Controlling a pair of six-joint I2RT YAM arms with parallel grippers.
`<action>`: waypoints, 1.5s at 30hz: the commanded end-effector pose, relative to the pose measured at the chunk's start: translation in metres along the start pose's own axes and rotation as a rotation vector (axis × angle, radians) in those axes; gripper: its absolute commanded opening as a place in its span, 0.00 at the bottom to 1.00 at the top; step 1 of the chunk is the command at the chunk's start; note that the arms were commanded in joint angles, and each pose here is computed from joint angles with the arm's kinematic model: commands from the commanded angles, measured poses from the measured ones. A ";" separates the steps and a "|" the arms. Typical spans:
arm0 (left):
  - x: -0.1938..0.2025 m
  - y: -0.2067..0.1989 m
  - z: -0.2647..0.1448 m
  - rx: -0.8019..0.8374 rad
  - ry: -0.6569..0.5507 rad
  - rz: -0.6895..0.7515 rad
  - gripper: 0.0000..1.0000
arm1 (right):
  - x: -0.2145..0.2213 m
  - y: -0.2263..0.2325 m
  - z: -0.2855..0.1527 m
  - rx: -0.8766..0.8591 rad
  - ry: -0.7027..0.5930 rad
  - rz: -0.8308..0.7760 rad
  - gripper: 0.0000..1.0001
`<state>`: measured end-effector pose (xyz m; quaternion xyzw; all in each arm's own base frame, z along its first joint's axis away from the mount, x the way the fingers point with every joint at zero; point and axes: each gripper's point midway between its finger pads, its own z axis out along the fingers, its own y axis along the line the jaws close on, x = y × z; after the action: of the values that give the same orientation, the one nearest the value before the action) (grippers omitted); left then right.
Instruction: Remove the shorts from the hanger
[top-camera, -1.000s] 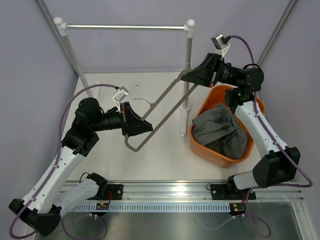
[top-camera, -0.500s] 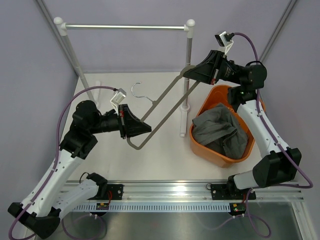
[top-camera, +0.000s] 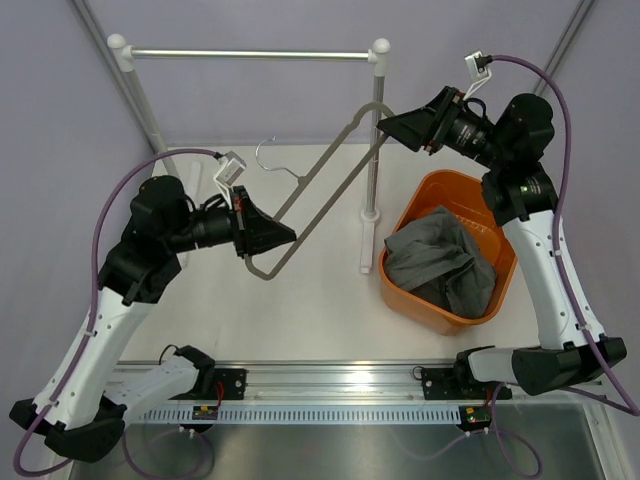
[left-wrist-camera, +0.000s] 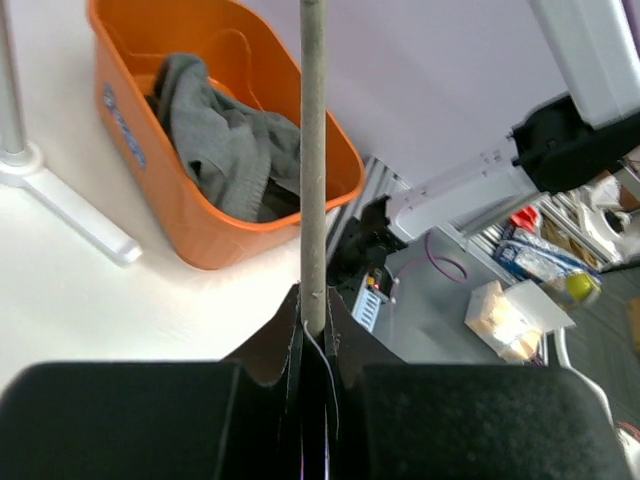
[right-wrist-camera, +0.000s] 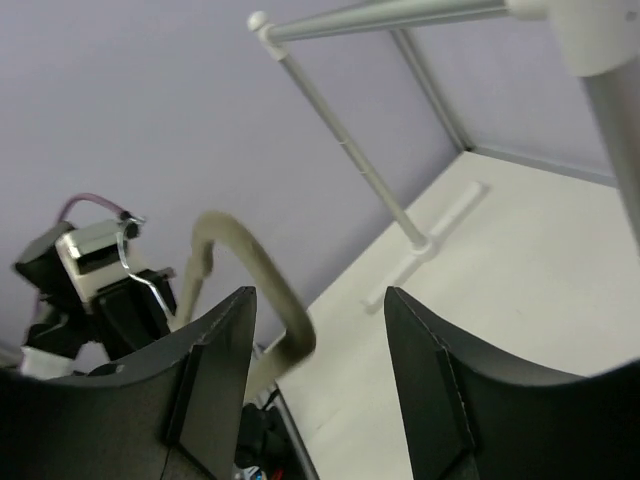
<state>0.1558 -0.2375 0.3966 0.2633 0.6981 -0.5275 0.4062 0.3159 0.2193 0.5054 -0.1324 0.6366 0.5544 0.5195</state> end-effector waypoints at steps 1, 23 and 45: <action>-0.037 0.008 -0.006 -0.131 -0.067 0.079 0.00 | 0.005 -0.039 -0.018 0.260 0.009 -0.066 0.63; -0.114 0.134 -0.015 -0.799 0.057 0.109 0.00 | 0.007 -0.006 -0.079 0.404 -0.029 -0.184 0.64; -0.179 0.196 0.004 -0.889 -0.095 0.191 0.00 | 0.022 0.001 -0.100 0.440 -0.022 -0.186 0.64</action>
<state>0.3995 -0.1761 0.4079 0.1074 0.8478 -0.1507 0.4969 0.2531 0.1479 0.4749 -0.0687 0.7206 0.3648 0.5856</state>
